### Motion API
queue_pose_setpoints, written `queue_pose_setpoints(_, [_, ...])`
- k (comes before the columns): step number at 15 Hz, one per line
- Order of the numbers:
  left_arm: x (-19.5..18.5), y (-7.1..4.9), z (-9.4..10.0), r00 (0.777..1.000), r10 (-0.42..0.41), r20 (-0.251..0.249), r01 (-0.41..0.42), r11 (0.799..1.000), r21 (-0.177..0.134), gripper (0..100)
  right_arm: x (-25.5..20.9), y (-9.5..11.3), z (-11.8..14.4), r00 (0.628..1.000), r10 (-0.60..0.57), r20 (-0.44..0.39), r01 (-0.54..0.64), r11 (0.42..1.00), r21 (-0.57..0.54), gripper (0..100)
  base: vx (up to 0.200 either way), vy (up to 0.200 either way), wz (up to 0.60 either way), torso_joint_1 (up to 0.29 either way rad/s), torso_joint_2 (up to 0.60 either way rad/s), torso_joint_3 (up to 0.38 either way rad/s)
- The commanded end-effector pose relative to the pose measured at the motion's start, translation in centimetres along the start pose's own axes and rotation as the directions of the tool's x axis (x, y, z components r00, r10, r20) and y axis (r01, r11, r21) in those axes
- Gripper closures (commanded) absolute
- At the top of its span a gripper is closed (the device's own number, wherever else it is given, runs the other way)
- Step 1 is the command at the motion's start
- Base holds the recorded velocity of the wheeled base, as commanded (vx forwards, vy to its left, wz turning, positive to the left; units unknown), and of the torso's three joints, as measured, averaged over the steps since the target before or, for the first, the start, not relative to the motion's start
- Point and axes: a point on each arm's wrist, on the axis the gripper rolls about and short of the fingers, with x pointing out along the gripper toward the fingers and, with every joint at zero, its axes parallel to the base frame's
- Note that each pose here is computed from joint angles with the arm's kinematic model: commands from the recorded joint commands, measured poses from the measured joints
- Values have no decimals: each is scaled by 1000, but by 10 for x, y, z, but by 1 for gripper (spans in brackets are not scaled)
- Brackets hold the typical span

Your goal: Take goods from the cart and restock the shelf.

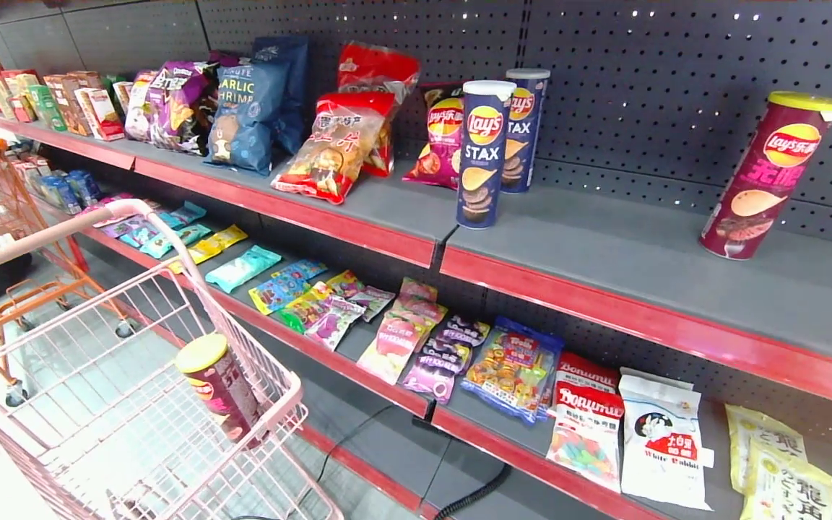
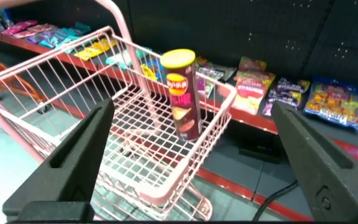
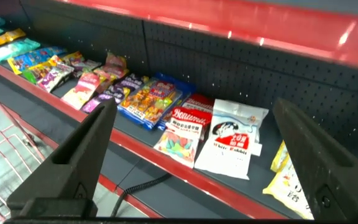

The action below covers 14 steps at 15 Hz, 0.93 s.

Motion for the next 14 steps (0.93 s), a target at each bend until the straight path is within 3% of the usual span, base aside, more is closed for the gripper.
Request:
queue_pose_setpoints(1, [0, 0, 0, 1000, 0, -1, 0, 1000, 0, 0, 0, 0, 0, 1000, 0, -2, 0, 1000, 0, 0, 0, 0, 0, -203, 540, 344])
queue_pose_setpoints(6, [0, 0, 0, 1000, 0, -1, 0, 1000, 0, 0, 0, 0, 0, 1000, 0, -2, 0, 1000, 0, 0, 0, 0, 0, -181, 510, 331])
queue_pose_setpoints(10, [0, 0, 0, 1000, 0, 0, 0, 1000, -5, 0, 0, 0, 0, 1000, 0, -1, 0, 1000, 0, 0, 0, 0, 0, -34, 108, 71])
queue_pose_setpoints(13, [0, 0, 1, 1000, -5, 8, 4, 999, 48, 0, 0, 0, 0, 1000, 0, -2, 0, 1000, 0, 0, 0, 0, 0, 0, 0, 0])
queue_pose_setpoints(14, [0, 0, 1, 1000, -6, 8, 6, 999, 46, 0, 0, 0, 0, 1000, 0, -1, 0, 1000, 0, 0, 0, 0, 0, 0, 0, 0])
